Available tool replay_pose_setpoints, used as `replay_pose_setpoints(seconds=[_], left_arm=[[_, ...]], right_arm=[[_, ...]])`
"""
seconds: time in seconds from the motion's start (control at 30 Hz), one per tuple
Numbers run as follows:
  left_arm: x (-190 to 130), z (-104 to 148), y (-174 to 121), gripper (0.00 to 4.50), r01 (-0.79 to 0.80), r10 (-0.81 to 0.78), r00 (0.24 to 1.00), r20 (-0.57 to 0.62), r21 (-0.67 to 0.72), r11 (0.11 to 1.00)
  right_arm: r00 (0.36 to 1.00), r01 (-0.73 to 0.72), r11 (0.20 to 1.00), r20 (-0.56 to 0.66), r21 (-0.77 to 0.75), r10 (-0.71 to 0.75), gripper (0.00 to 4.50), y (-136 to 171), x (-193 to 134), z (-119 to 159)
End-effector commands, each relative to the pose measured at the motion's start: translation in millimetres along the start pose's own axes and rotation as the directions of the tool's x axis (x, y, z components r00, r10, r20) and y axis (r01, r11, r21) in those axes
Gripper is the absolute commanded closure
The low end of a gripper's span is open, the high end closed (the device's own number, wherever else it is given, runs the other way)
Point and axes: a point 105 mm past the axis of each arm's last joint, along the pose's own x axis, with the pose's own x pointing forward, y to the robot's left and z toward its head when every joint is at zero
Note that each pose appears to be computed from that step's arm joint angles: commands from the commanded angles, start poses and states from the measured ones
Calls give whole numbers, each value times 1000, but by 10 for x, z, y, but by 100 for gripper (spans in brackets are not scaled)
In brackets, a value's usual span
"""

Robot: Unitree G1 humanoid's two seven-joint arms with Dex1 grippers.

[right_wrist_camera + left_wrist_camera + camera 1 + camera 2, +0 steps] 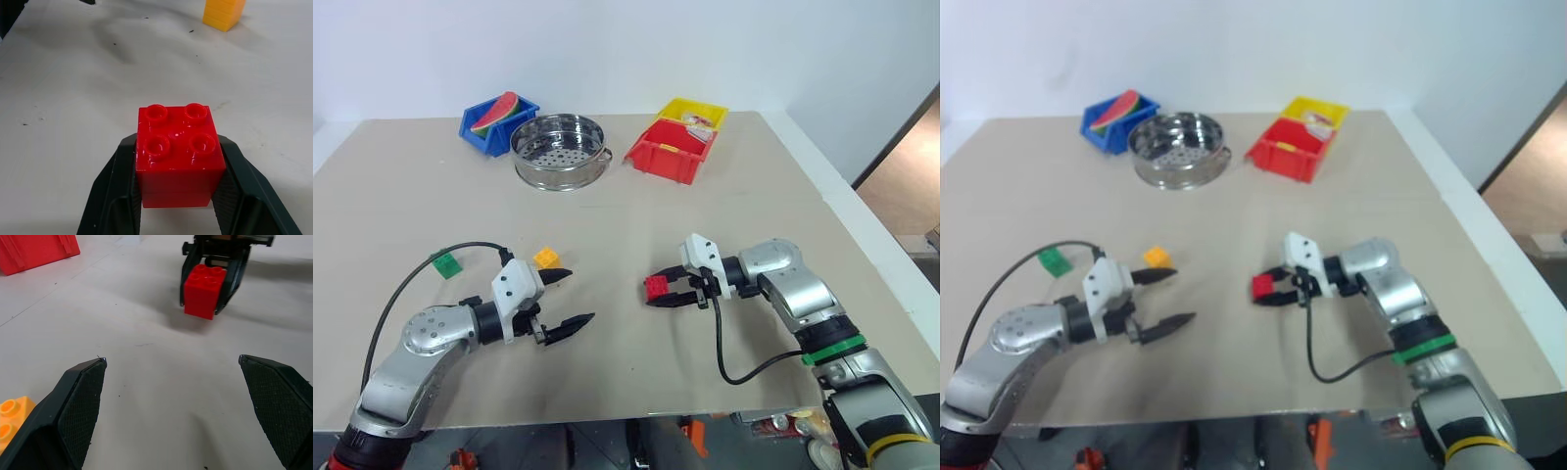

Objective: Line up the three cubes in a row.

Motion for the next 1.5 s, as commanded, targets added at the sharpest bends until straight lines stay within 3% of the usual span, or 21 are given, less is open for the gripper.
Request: replay_pose_setpoints(seconds=[0.03,0.57,0.63,0.77,0.8,0.9,1.03,1.1,1.2,1.27,1.5], left_arm=[[-85,103,-3,0,-28,28,999,18,33,999],[-103,79,-26,0,-44,44,999,8,35,998],[-101,84,-34,0,-37,36,999,12,33,999],[-107,85,-28,0,-28,27,1000,13,31,999],[-112,83,-15,0,-29,29,1000,12,32,999],[-137,96,45,0,-52,51,998,22,29,998],[-342,171,361,0,-245,244,968,58,3,970],[-482,213,540,0,-364,363,929,70,-4,932],[-762,314,820,0,-584,592,799,107,-95,806],[-867,368,890,0,-652,664,736,128,-131,747],[-1469,227,1206,0,-873,874,484,48,-40,485]], right_arm=[[1000,-3,999,11,-39,4,322,-51,-9,57],[1000,0,1000,9,-3,0,322,-41,48,-63],[1000,-9,1000,-6,0,9,215,-37,28,-83],[1000,-14,1000,3,12,14,81,-42,-10,-54],[1000,-12,1000,9,6,12,28,-46,-19,-32],[1000,-14,1000,18,-7,14,3,-45,-60,29],[994,28,999,108,-17,-26,3,-82,-172,339],[988,28,1000,153,11,-30,3,-69,-215,482],[976,7,1000,216,27,-12,3,17,-253,713],[974,-3,1000,227,30,-3,3,65,-253,774],[970,37,998,244,-44,-25,3,60,-209,888]])
